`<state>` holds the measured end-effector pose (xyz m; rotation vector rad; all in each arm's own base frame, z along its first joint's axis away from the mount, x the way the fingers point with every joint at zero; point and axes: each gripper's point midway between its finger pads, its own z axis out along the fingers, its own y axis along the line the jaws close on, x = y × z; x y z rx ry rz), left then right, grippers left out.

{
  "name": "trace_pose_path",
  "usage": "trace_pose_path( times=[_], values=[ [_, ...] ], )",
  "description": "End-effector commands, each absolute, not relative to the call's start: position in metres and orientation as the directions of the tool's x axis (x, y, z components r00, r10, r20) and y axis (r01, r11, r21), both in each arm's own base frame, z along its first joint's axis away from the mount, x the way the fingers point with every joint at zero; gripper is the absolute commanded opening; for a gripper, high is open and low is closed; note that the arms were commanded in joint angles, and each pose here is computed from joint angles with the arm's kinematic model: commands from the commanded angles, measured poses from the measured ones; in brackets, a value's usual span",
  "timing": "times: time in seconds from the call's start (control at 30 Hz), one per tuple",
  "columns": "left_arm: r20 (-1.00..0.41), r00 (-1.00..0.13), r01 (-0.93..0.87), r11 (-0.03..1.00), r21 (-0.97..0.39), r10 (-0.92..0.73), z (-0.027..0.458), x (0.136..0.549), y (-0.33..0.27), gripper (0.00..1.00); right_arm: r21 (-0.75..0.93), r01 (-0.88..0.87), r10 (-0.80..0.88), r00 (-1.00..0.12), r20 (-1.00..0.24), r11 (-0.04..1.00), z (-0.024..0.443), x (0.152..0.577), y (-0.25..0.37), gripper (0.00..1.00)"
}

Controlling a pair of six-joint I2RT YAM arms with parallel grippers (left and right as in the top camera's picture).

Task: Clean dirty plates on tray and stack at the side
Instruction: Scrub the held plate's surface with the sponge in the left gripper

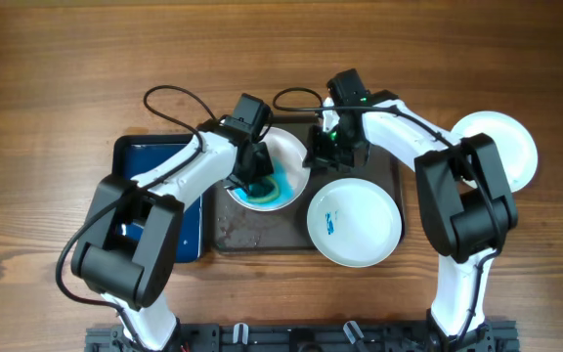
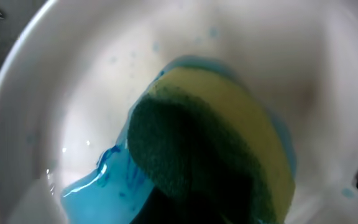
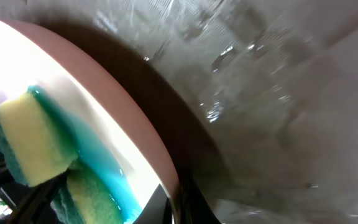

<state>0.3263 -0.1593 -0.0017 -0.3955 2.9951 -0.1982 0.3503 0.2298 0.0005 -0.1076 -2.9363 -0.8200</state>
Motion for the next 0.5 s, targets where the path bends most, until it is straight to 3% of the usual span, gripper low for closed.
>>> trace_pose_path(
  times=[0.0,0.2,0.47],
  values=[
    [-0.077,-0.957,-0.29,0.932,0.216,-0.28,-0.048,0.294,-0.079,0.04,0.415,0.212,0.143,-0.971,0.191,0.885,-0.028,0.339,0.21,0.05],
    [-0.063,-0.96,-0.278,0.94,0.197,-0.271,-0.049,0.293,-0.084,0.04,0.41,0.227,0.157,-0.967,0.199,0.883,-0.028,0.34,0.206,0.05],
    [0.038,-0.977,-0.209,0.978,-0.02,-0.208,-0.053,0.288,-0.13,0.04,0.306,0.172,0.145,-0.983,0.111,0.936,-0.035,0.349,0.184,0.05]
  ],
)
